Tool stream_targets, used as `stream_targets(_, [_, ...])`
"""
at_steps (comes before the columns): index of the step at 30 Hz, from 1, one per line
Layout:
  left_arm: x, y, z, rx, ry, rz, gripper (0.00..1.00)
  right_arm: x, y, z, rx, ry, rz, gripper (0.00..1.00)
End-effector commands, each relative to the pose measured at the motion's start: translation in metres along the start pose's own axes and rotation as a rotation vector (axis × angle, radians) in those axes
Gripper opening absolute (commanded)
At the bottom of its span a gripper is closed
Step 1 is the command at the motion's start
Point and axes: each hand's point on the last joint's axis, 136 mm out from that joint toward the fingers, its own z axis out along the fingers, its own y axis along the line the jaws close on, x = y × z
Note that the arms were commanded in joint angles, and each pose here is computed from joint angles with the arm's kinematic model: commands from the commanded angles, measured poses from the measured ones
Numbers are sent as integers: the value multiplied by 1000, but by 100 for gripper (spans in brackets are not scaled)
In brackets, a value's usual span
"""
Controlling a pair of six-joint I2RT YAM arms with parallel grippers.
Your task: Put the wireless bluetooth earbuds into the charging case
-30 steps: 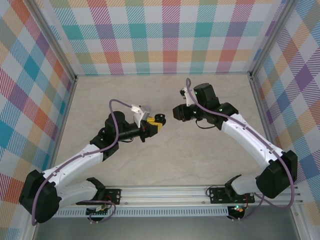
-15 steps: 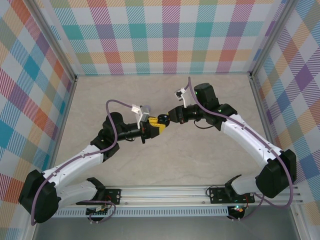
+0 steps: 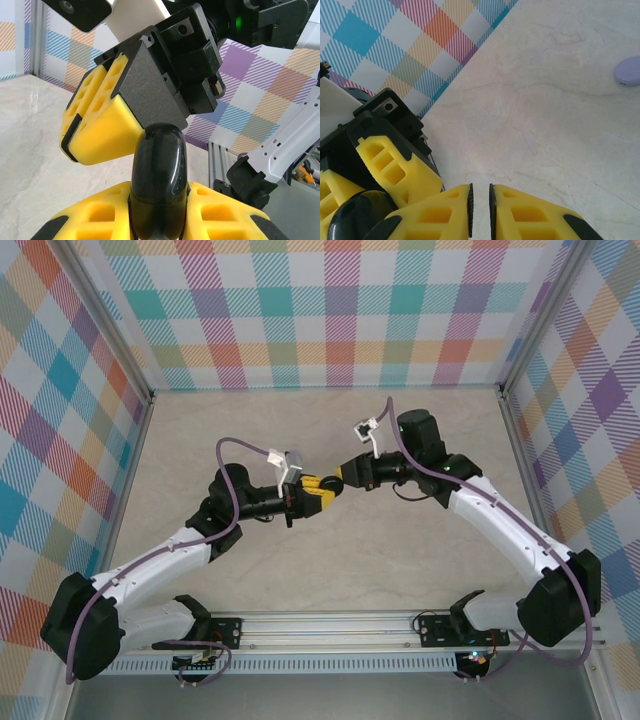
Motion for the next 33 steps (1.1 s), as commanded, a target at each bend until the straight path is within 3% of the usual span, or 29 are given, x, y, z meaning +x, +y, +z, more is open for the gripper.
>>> stream_targets(1, [5, 10, 5, -38, 15, -33, 0, -7, 36, -13, -119, -34, -99, 20])
stream_targets(6, [4, 15, 6, -65, 21, -39, 0, -7, 14, -11, 8, -36, -74, 24])
stream_targets(12, [15, 36, 8, -172, 80, -83, 0, -11, -49, -22, 377, -64, 15, 27])
stream_targets(17, [30, 62, 10, -284, 121, -148, 0, -6, -85, -40, 599, -78, 52, 30])
stream_targets(29, [86, 127, 26, -513, 287, -387, 0, 18, -103, -46, 682, -17, 74, 32])
stream_targets(33, [112, 152, 27, -610, 392, -509, 0, 25, -106, -46, 689, -9, 81, 33])
